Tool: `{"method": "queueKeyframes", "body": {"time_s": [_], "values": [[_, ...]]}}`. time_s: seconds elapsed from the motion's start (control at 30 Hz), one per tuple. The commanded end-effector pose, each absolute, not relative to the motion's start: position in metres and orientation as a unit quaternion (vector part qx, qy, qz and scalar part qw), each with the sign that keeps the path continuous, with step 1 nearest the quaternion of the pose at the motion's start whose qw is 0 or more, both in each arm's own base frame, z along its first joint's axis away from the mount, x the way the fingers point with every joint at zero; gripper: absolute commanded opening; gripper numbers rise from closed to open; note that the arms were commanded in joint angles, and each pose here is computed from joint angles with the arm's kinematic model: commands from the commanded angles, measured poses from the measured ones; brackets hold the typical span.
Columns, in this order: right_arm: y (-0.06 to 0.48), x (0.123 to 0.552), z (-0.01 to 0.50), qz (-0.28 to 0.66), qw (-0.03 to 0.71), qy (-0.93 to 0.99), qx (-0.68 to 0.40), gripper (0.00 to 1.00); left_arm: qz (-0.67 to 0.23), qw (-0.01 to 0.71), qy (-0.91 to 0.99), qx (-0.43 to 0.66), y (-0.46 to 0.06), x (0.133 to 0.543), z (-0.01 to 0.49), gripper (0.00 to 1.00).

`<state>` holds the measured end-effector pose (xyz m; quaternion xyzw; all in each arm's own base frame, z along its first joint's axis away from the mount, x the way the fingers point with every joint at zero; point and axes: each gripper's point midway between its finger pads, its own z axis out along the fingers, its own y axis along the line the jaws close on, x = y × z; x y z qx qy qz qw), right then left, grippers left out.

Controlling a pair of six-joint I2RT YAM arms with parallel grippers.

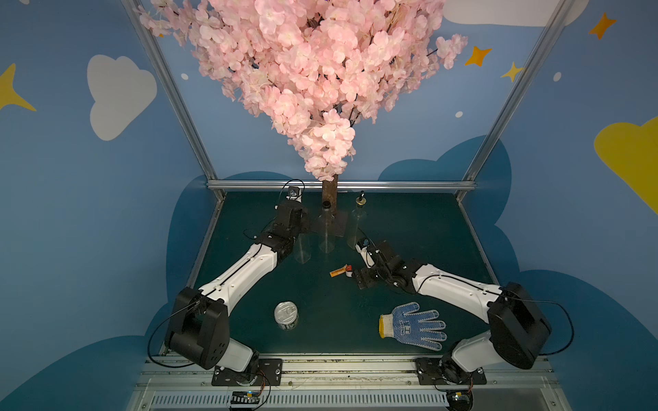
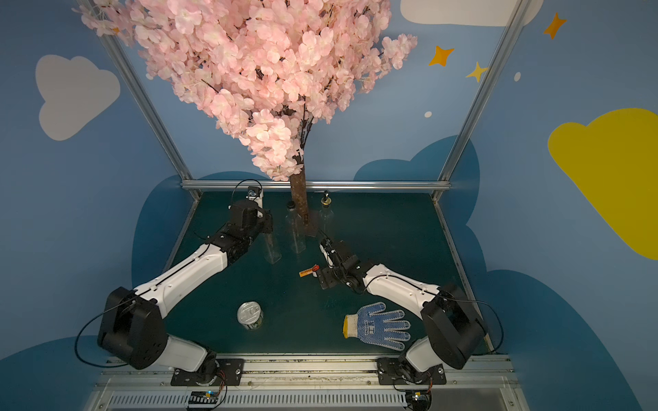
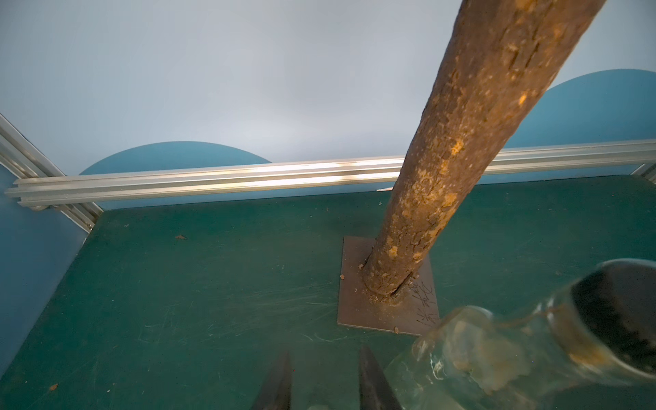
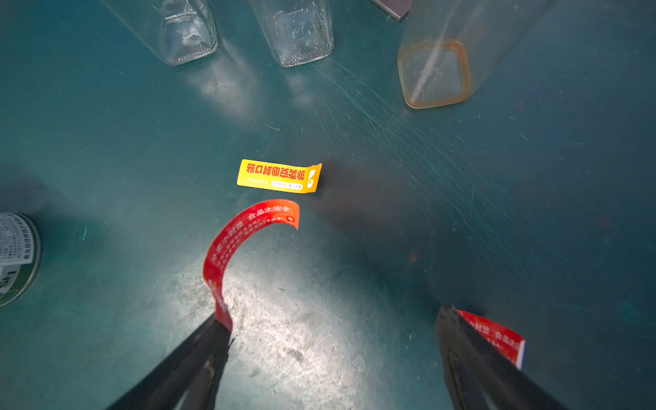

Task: Remove the label from the bottle
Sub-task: Place the bottle at the center of the board.

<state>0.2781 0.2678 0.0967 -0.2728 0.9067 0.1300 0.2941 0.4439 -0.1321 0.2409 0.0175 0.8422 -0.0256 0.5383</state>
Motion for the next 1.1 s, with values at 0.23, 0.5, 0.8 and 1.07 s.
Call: {"method": "queueKeyframes", "body": {"time_s": [0.23, 0.5, 0.8, 1.07], "values": [[0.267, 0.276, 0.090, 0.133, 0.285, 0.910, -0.272, 0.90, -0.021, 0.564, 0.825, -0.008, -0.119, 0.437, 0.261, 0.55], [0.267, 0.276, 0.092, 0.135, 0.286, 0.909, -0.272, 0.90, -0.030, 0.604, 0.796, -0.032, -0.105, 0.414, 0.302, 0.58], [0.270, 0.272, 0.097, 0.149, 0.284, 0.906, -0.275, 0.90, -0.097, 0.606, 0.789, -0.001, -0.123, 0.348, 0.332, 0.54], [0.273, 0.267, 0.109, 0.172, 0.292, 0.900, -0.275, 0.90, -0.153, 0.541, 0.826, 0.028, -0.176, 0.296, 0.290, 0.53]]}}
